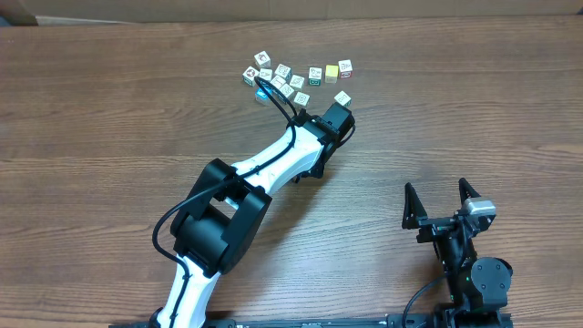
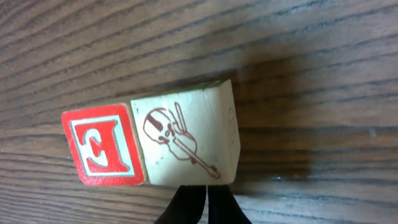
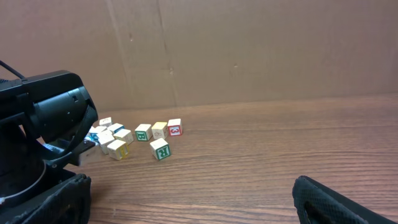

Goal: Form a horizontal line

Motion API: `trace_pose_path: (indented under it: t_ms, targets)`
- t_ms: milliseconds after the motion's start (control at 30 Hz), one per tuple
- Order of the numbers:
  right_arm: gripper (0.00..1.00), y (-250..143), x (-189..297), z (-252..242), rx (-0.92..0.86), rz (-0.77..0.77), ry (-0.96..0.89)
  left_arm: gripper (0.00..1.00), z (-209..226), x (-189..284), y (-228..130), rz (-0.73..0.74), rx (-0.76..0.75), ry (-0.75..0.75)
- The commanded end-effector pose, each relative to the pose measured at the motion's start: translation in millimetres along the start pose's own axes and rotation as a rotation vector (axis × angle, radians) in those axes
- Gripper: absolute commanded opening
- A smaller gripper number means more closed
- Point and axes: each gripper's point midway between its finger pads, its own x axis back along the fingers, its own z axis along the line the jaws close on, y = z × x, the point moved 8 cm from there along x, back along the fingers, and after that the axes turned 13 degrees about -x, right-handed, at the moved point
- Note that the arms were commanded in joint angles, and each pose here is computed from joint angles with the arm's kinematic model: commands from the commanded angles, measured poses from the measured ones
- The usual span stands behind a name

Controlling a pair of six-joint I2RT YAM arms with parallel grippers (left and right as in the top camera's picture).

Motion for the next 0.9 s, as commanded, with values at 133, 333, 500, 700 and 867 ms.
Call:
trace_pose_path:
  t_ms: [133, 333, 500, 700, 867]
  targets:
    - [1.0, -2, 0, -3, 0.007, -0.006, -0.014, 0.04, -14, -5, -9, 0.086, 0.019, -0.157]
    - [1.0, -2, 0, -3, 0.007, -0.006, -0.013, 0.04, -22, 7, 2, 0.063, 0.022, -0.261]
    - [1.0, -2, 0, -3, 0.007, -0.006, -0.013, 0.04, -25, 19, 21, -0.012, 0.038, -0.3]
    - [1.0, -2, 0, -3, 0.007, -0.006, -0.013, 0.04, -26, 23, 42, -0.132, 0.074, -0.304]
    - [1.0, -2, 0, -3, 0.007, -0.006, -0.013, 0.04, -20, 23, 49, -0.176, 0.181, -0.235]
